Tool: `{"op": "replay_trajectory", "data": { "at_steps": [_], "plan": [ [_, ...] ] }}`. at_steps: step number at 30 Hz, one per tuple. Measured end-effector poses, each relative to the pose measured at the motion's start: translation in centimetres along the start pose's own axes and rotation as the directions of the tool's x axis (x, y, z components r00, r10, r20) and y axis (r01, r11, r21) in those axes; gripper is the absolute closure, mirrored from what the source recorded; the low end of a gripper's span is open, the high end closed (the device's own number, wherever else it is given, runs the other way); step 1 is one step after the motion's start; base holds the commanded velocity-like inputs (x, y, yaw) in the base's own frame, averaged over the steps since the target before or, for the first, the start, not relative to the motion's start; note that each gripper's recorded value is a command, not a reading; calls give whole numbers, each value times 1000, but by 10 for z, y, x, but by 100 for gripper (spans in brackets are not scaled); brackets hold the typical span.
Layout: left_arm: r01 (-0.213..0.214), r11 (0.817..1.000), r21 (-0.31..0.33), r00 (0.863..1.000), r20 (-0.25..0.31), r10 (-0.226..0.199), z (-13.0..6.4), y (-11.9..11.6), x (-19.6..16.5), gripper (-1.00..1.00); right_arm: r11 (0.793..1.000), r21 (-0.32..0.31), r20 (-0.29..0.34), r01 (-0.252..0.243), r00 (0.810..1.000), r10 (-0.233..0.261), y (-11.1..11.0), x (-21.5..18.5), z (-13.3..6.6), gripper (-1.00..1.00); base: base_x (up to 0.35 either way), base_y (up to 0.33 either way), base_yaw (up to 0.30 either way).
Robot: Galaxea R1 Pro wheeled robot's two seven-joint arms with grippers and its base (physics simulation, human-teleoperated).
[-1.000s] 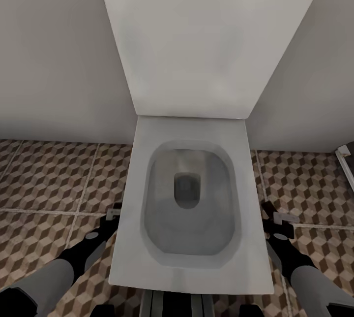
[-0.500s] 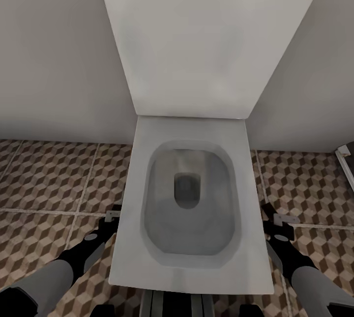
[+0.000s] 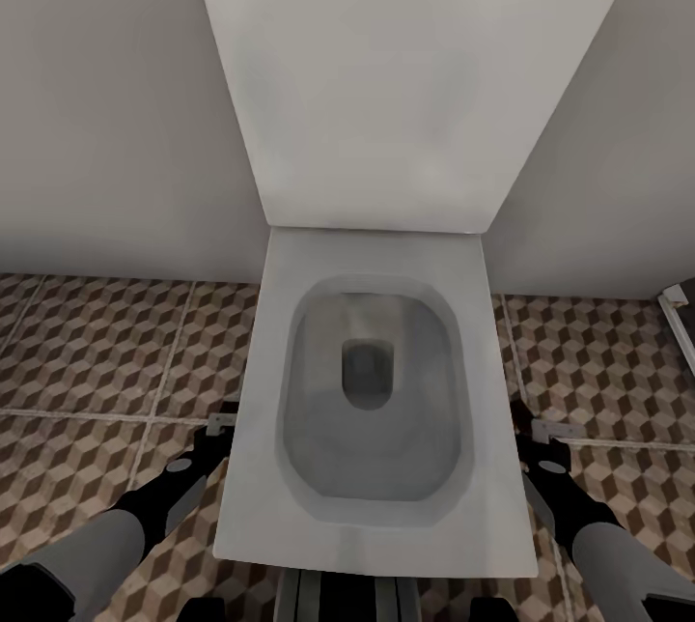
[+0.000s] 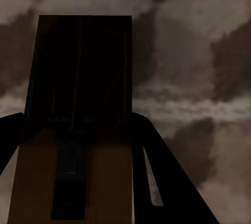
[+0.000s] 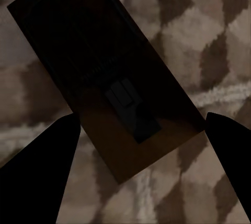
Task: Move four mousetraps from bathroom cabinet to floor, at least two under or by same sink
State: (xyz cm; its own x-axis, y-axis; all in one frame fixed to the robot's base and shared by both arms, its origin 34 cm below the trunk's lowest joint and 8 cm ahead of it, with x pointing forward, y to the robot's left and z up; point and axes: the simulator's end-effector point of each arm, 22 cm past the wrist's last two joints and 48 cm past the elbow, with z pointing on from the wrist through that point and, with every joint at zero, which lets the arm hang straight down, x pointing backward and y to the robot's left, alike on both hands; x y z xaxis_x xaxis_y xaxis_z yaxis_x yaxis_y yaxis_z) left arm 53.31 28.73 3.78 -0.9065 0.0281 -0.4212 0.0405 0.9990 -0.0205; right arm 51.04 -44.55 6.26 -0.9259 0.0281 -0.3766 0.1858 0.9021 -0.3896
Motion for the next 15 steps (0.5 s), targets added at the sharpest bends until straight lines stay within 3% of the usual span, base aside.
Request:
{"op": "replay_trajectory", "data": {
  "at_steps": [10, 15],
  "plan": [
    [-1, 1000, 0, 1000, 0, 1, 0, 1, 0, 100, 1000, -27, 1, 1, 1000, -1, -6, -1, 3, 100, 0, 0, 0],
    [-2, 1000, -1, 1000, -1, 2, 0, 1, 1, 100, 999, -29, -5, -30, 1000, 29, -15, -1, 6, 100, 0, 0, 0]
  ]
}}
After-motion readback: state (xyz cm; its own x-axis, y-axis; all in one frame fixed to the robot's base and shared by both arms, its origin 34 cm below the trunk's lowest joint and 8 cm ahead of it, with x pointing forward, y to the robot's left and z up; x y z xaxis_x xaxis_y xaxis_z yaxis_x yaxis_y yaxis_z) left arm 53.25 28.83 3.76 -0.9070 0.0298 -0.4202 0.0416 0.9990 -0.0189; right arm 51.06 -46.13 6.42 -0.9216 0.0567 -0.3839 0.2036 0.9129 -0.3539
